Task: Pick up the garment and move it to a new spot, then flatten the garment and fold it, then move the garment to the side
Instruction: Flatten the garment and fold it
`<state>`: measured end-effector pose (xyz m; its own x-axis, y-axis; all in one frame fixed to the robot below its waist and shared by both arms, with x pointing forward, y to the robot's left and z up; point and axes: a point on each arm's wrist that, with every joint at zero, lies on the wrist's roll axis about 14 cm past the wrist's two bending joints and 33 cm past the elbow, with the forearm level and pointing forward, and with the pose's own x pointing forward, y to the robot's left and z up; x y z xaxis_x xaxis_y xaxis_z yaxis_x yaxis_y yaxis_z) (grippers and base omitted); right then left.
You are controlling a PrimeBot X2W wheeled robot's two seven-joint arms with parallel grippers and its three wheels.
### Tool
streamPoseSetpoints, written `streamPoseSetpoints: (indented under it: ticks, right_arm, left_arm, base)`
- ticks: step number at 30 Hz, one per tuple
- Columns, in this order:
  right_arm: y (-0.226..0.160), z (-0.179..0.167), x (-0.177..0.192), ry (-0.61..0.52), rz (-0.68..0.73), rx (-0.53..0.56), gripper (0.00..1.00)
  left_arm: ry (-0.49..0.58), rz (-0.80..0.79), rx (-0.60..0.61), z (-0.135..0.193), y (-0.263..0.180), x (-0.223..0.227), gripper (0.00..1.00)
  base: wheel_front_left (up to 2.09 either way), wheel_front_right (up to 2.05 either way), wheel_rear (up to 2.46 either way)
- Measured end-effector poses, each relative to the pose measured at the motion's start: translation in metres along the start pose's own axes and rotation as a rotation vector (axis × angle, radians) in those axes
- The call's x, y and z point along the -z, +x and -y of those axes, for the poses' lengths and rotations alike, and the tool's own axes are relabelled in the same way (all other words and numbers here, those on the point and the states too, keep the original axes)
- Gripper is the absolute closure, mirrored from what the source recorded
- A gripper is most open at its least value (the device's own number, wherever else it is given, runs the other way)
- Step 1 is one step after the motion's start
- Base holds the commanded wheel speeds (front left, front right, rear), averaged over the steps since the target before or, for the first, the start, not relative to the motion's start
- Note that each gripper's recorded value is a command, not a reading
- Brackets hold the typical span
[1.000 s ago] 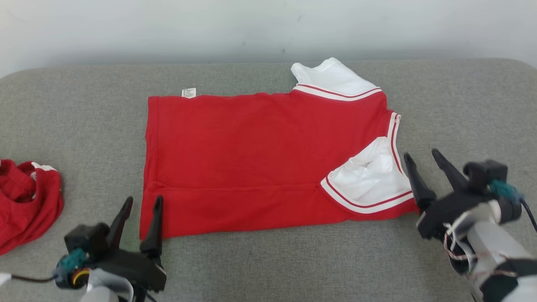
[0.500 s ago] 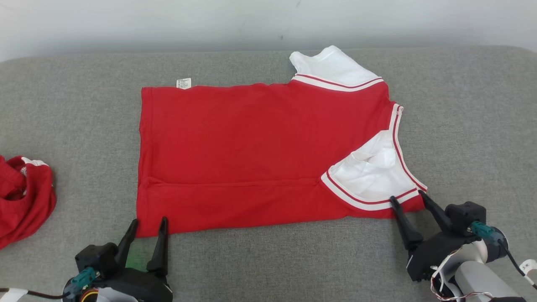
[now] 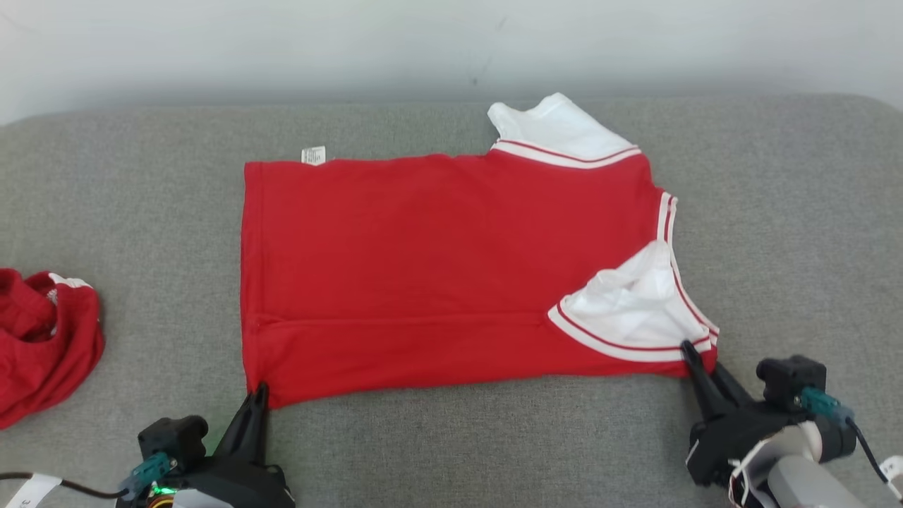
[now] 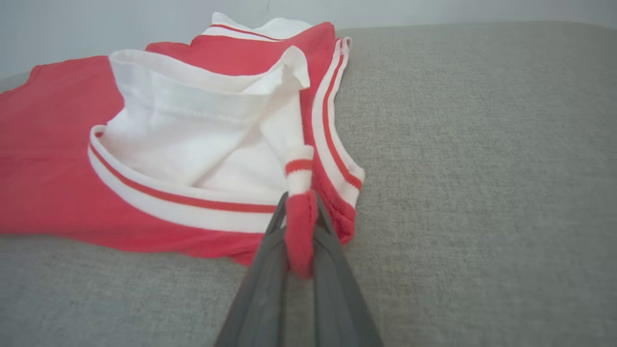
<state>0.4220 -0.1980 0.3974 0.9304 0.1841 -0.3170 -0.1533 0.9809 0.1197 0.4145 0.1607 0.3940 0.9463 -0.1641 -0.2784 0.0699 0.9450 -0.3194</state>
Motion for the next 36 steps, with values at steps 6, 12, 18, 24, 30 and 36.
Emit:
streamPoseSetpoints:
  ticks: [6,12,18,24,30,36]
  right_arm:
    - [-0.026,-0.001,0.003,0.037,0.022,0.003,1.00]
    - [-0.063,-0.002,0.020,0.077,0.014,0.007,1.00]
    - [-0.093,-0.012,0.041,0.116,-0.039,0.004,1.00]
    - [-0.108,-0.016,0.048,0.148,-0.066,0.033,1.00]
    - [-0.108,-0.017,0.046,0.127,-0.066,0.041,0.14]
    - [-0.104,-0.014,0.025,0.103,0.018,0.048,0.00]
  left_arm:
    - [0.009,0.014,0.004,-0.001,-0.020,-0.001,1.00]
    - [0.005,0.026,-0.001,-0.003,-0.047,0.003,1.00]
    - [0.002,0.016,-0.030,-0.010,-0.066,0.013,1.00]
    - [0.000,-0.001,-0.034,-0.010,-0.068,0.019,1.00]
    - [-0.011,-0.013,-0.053,-0.011,-0.069,0.024,0.86]
    - [-0.007,0.030,-0.060,-0.014,-0.070,0.011,0.00]
  base:
    - [0.00,0.00,0.00]
    - [0.00,0.00,0.00]
    - [0.00,0.00,0.00]
    - [0.00,0.00,0.00]
    - [0.00,0.00,0.00]
    - [0.00,0.00,0.00]
